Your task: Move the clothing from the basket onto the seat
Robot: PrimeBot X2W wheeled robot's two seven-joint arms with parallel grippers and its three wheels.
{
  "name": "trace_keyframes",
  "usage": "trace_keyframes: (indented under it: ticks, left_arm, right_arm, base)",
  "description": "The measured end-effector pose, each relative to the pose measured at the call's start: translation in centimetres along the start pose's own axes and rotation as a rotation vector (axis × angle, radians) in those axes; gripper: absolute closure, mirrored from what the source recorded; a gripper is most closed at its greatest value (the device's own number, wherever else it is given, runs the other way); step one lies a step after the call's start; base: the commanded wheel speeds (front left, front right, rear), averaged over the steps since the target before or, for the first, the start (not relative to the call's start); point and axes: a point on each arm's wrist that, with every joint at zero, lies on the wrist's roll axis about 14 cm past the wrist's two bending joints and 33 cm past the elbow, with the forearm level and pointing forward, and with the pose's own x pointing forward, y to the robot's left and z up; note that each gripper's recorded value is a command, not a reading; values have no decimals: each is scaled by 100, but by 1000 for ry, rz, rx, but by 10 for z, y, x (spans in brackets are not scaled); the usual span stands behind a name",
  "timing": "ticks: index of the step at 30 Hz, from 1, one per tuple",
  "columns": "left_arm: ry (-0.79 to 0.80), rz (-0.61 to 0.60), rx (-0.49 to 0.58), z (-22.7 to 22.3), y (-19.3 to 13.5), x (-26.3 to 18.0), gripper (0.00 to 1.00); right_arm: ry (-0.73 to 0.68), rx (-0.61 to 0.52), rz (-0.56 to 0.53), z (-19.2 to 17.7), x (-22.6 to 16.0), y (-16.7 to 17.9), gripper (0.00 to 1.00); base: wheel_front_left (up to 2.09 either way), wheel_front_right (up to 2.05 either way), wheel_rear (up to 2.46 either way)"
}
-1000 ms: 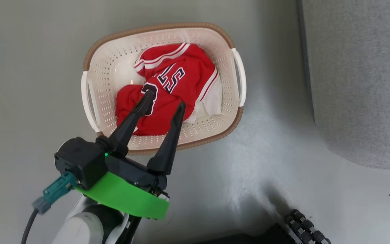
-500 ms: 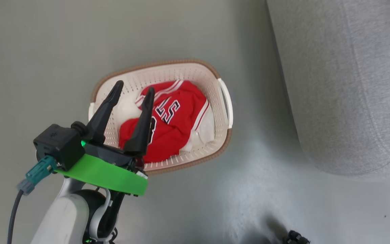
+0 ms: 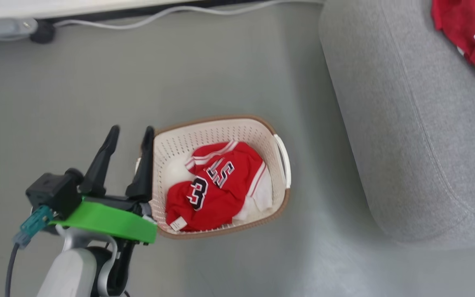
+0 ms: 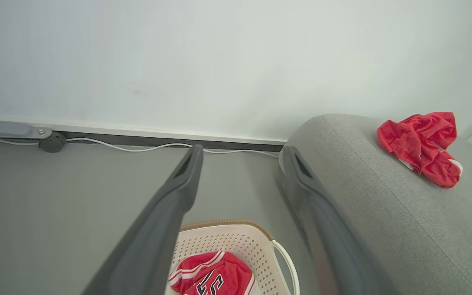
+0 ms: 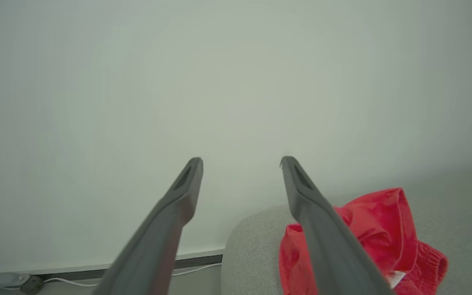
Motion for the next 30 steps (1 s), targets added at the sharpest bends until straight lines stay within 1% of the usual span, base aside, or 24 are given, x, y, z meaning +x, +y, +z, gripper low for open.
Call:
trace_keyframes:
  ticks: [4,5,9,13,18,25,30]
  left_arm:
    - [-45,64,42,16,15,-16,0]
    - [-45,64,42,16,15,-16,0]
    - [-77,124,97,29,30,-36,0]
    - [-101,193,115,36,43,-61,0]
    - [-123,281,161,46,63,-98,0]
    - [-166,324,167,54,63,-134,0]
    - [-202,329,171,63,60,-149,0]
  right_arm:
    - [-6,38,78,0,-15,38,0]
    - [-6,38,78,0,-15,38,0]
    - [-7,72,127,1,-33,63,0]
    - [5,94,172,-2,-53,86,0]
    - [44,85,267,-12,-87,126,0]
    - [115,107,274,-30,-140,144,0]
    - [109,110,285,-26,-160,155,0]
  base:
    - [0,0,0]
    - [0,0,0]
    - [0,0,0]
    - [0,0,0]
    - [0,0,0]
    - [0,0,0]
    - [0,0,0]
